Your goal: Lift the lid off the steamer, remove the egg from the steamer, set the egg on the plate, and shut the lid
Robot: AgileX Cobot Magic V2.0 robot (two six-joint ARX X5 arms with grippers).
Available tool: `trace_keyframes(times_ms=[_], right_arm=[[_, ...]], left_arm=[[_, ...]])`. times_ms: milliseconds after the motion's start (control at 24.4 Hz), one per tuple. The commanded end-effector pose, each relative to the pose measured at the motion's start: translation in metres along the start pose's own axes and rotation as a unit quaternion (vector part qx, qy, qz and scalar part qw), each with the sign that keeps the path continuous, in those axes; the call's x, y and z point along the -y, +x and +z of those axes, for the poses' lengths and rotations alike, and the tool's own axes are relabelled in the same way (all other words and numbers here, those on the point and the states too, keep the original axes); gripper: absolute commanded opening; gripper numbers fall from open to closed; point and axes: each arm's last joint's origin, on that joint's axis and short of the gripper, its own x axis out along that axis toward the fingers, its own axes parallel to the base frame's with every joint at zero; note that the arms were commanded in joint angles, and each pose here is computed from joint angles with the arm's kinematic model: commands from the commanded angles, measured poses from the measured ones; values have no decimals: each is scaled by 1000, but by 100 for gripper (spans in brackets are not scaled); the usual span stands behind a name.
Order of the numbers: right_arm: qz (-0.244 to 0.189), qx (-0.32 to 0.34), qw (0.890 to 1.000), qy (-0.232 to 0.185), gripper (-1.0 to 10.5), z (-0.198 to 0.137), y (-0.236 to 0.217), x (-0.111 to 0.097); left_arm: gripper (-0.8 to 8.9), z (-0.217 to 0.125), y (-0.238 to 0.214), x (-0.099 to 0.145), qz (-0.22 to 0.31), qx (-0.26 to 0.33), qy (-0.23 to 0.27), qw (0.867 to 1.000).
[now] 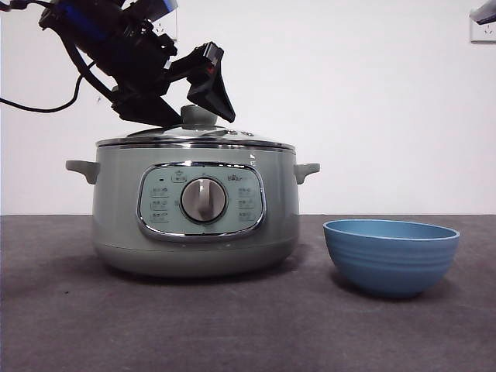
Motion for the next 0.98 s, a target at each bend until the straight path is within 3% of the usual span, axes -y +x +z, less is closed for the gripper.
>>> trace_keyframes(times_ms=[41, 164, 369, 451, 697, 819, 983], right_arm=[[1, 2, 1000, -1, 566, 1, 0, -1], [1, 2, 1000, -1, 566, 1, 0, -1], [1, 2, 1000, -1, 565, 1, 0, -1], [1, 2, 1000, -1, 565, 1, 0, -1], [0, 2, 1000, -1, 565, 1, 0, -1], [-25, -1, 1000, -1, 565, 1, 0, 1], [-25, -1, 1000, -1, 565, 1, 0, 1]], left_arm=[[368, 0, 2, 2, -3, 0, 3, 1000], [141, 0, 2, 2, -5, 1, 2, 1000], [110, 0, 2, 2, -5, 1, 2, 1000], [-2, 0, 2, 2, -5, 1, 2, 1000], [-8, 10, -5, 3, -5, 33, 4, 999], [-8, 22, -21, 6, -4, 64, 8, 998], [-8, 37, -45, 10, -3, 102, 15, 995]])
